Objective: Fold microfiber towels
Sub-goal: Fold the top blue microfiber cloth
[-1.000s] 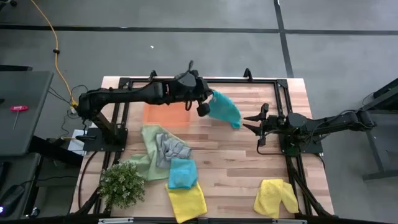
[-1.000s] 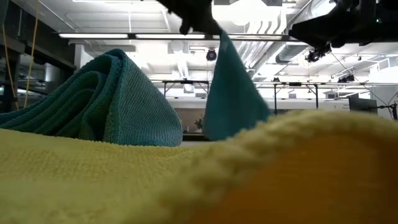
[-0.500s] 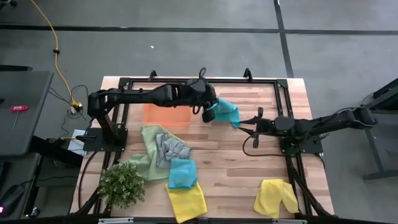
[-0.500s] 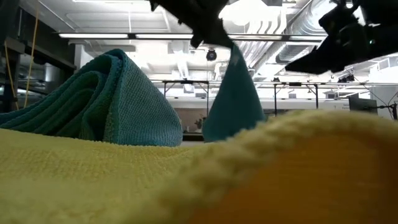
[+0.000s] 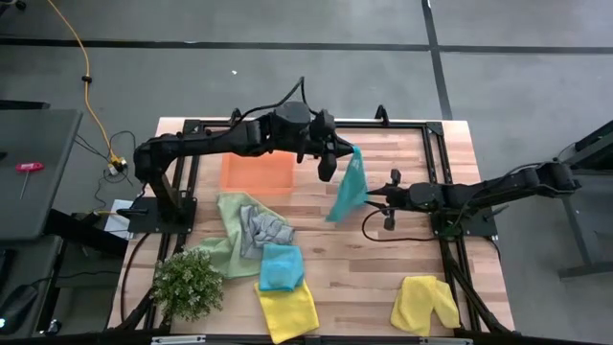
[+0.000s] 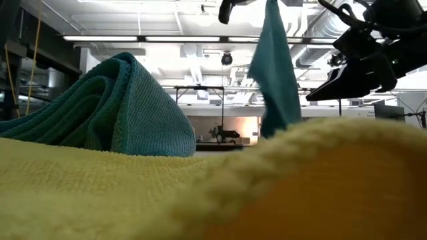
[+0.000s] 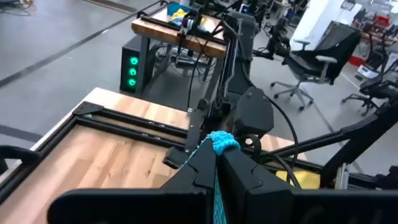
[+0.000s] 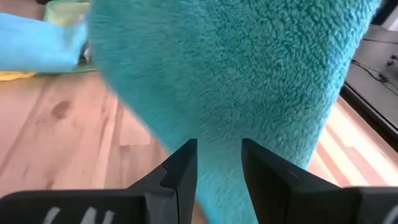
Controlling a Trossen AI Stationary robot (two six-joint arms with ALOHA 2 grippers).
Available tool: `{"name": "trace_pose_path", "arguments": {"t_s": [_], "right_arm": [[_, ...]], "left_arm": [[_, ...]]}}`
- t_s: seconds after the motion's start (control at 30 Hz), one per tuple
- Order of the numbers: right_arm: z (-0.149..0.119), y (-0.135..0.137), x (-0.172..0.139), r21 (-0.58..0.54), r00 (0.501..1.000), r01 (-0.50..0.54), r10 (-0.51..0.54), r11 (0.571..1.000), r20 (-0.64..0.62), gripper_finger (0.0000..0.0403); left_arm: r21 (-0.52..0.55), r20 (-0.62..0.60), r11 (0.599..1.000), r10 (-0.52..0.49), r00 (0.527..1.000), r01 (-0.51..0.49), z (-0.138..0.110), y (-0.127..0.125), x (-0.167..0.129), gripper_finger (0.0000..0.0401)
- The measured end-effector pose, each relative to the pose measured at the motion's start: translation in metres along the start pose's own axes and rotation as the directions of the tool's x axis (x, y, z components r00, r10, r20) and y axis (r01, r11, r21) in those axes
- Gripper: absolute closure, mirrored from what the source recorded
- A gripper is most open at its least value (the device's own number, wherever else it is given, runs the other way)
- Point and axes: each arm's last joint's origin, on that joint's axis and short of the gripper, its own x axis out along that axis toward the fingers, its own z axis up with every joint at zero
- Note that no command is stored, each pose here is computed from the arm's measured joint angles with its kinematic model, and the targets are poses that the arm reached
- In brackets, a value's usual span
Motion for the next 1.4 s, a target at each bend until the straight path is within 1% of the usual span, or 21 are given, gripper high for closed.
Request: {"name": "trace_pose_path", "arguments": {"t_s": [0.13,0.2,0.27,0.33,0.43,0.5,0.57,0.63,0.7,0.8,0.87,0.93,1.0,1.1,1.2,1.3,1.4], "right_arm": [[0.004,0.0,-0.002,-0.002,1.0,-0.021,0.021,1.0,0.008,0.0285],[0.011,0.0,-0.005,-0.011,0.999,-0.045,0.045,0.999,-0.014,0.0285],[0.02,0.001,-0.009,-0.015,0.995,-0.086,0.085,0.996,-0.048,0.0285],[0.029,0.001,-0.014,0.008,0.988,-0.115,0.116,0.993,-0.099,0.0285],[0.039,0.002,-0.021,0.072,0.973,-0.131,0.142,0.989,-0.181,0.0285],[0.04,0.004,-0.024,0.109,0.961,-0.136,0.157,0.985,-0.226,0.0285],[0.037,0.006,-0.026,0.122,0.949,-0.141,0.169,0.982,-0.267,0.0285],[0.034,0.008,-0.027,0.119,0.945,-0.155,0.182,0.981,-0.272,0.0285],[0.028,0.01,-0.026,0.11,0.938,-0.162,0.188,0.981,-0.291,0.0285],[0.025,0.011,-0.025,0.102,0.941,-0.152,0.176,0.983,-0.289,0.0285],[0.027,0.011,-0.024,0.114,0.949,-0.142,0.168,0.983,-0.266,0.0285],[0.032,0.011,-0.022,0.126,0.96,-0.143,0.169,0.982,-0.224,0.0285],[0.036,0.012,-0.019,0.132,0.969,-0.149,0.171,0.98,-0.176,0.0285],[0.042,0.014,-0.013,0.142,0.978,-0.154,0.171,0.978,-0.119,0.0285],[0.044,0.018,-0.004,0.143,0.981,-0.157,0.171,0.977,-0.095,0.0285],[0.041,0.023,0.009,0.096,0.979,-0.162,0.172,0.982,-0.106,0.0285],[0.036,0.029,0.024,0.039,0.977,-0.168,0.172,0.985,-0.124,0.0285]], "left_arm": [[-0.002,-0.067,0.999,-0.04,0.997,0.04,-0.02,-0.014,0.018,0.0401],[0.016,-0.1,0.998,-0.058,0.993,0.06,-0.029,-0.022,0.025,0.0401],[0.057,-0.129,0.995,-0.069,0.989,0.077,-0.039,-0.029,0.033,0.0401],[0.085,-0.159,0.995,-0.043,0.986,0.057,-0.051,-0.031,0.043,0.0401],[0.1,-0.205,0.995,-0.006,0.979,0.027,-0.071,-0.027,0.061,0.0401],[0.102,-0.234,0.995,0.028,0.972,-0.004,-0.084,-0.021,0.071,0.0401],[0.117,-0.27,0.992,0.066,0.961,-0.035,-0.096,-0.012,0.08,0.0401],[0.132,-0.309,0.989,0.103,0.946,-0.064,-0.105,-0.002,0.085,0.0401],[0.157,-0.313,0.98,0.167,0.935,-0.122,-0.106,0.009,0.085,0.0401],[0.204,-0.27,0.954,0.269,0.925,-0.218,-0.097,0.025,0.08,0.0401],[0.237,-0.24,0.924,0.354,0.904,-0.299,-0.088,0.037,0.073,0.0401],[0.263,-0.196,0.883,0.444,0.874,-0.389,-0.08,0.049,0.068,0.0401],[0.264,-0.211,0.855,0.503,0.838,-0.447,-0.079,0.064,0.064,0.0401],[0.229,-0.289,0.846,0.532,0.796,-0.482,-0.084,0.083,0.057,0.0401],[0.215,-0.375,0.855,0.518,0.769,-0.471,-0.09,0.093,0.051,0.0401],[0.218,-0.394,0.862,0.506,0.767,-0.457,-0.091,0.092,0.05,0.0401],[0.254,-0.399,0.871,0.491,0.774,-0.421,-0.092,0.089,0.051,0.0401]]}}
